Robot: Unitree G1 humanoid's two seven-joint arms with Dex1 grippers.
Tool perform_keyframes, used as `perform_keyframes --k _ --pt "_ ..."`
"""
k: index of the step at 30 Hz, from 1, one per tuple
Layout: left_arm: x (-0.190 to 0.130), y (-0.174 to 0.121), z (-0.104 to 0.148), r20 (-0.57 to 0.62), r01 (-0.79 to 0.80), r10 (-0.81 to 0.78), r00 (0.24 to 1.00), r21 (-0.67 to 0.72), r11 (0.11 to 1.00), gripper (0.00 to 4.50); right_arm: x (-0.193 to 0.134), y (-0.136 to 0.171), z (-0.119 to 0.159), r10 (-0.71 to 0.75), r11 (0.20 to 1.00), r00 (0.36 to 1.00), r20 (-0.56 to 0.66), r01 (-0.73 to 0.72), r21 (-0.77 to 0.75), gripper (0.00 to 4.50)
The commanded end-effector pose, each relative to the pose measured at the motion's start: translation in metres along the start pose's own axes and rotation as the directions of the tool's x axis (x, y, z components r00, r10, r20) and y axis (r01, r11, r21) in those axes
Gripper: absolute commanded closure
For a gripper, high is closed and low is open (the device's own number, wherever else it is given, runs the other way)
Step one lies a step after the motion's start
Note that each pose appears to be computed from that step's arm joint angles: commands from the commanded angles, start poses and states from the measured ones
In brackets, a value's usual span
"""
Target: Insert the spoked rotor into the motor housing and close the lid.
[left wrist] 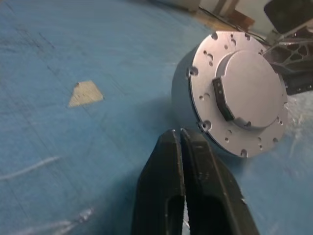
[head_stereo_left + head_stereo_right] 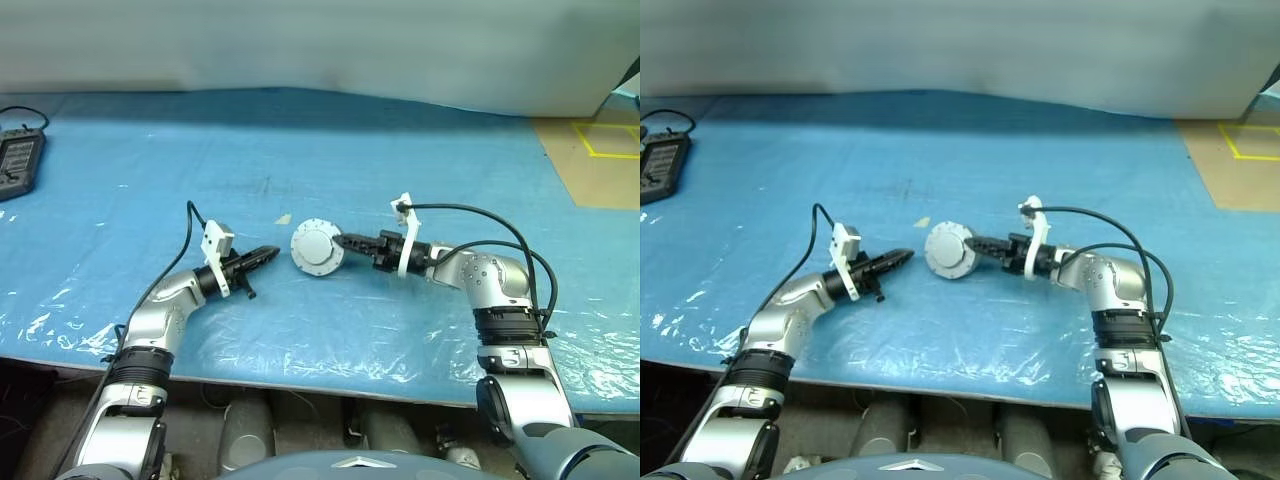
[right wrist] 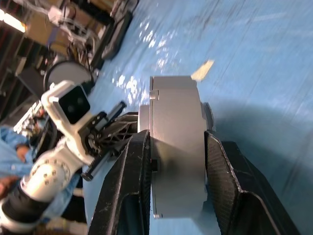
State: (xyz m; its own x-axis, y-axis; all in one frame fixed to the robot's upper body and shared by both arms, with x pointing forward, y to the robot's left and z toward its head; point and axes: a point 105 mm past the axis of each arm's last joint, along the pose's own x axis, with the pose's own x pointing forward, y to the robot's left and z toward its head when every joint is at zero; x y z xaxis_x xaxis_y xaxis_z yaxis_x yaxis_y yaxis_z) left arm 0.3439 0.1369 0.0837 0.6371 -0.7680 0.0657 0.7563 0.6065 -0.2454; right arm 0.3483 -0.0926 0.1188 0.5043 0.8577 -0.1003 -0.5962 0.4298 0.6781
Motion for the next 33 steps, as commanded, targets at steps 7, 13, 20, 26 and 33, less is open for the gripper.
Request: perform_keyframes --k 7,13,20,26,33 --pt "0.006 -0.009 0.019 0.165 0.057 -0.023 0.986 -0.208 0.976 0.95 0.0 0.022 0.035 0.1 0.993 0.981 0.168 -0.109 0.046 3.2" --pt "0.007 -0.023 0.023 0.216 0.134 -0.057 0.975 -0.365 0.921 0.05 0.003 0.028 0.043 0.115 0.983 0.969 0.218 -0.143 0.112 3.2" --pt "0.008 -0.031 0.026 0.255 0.183 -0.06 0.965 -0.492 0.851 0.05 0.007 0.043 0.05 0.174 0.963 0.954 0.243 -0.216 0.162 3.2" --pt "0.012 -0.033 0.03 0.276 0.205 -0.06 0.959 -0.535 0.82 0.05 0.011 0.054 0.046 0.206 0.954 0.952 0.224 -0.247 0.17 3.2" --pt "0.019 -0.041 0.028 0.281 0.237 -0.085 0.956 -0.568 0.788 0.05 0.015 0.06 0.035 0.231 0.95 0.956 0.183 -0.262 0.171 3.2"
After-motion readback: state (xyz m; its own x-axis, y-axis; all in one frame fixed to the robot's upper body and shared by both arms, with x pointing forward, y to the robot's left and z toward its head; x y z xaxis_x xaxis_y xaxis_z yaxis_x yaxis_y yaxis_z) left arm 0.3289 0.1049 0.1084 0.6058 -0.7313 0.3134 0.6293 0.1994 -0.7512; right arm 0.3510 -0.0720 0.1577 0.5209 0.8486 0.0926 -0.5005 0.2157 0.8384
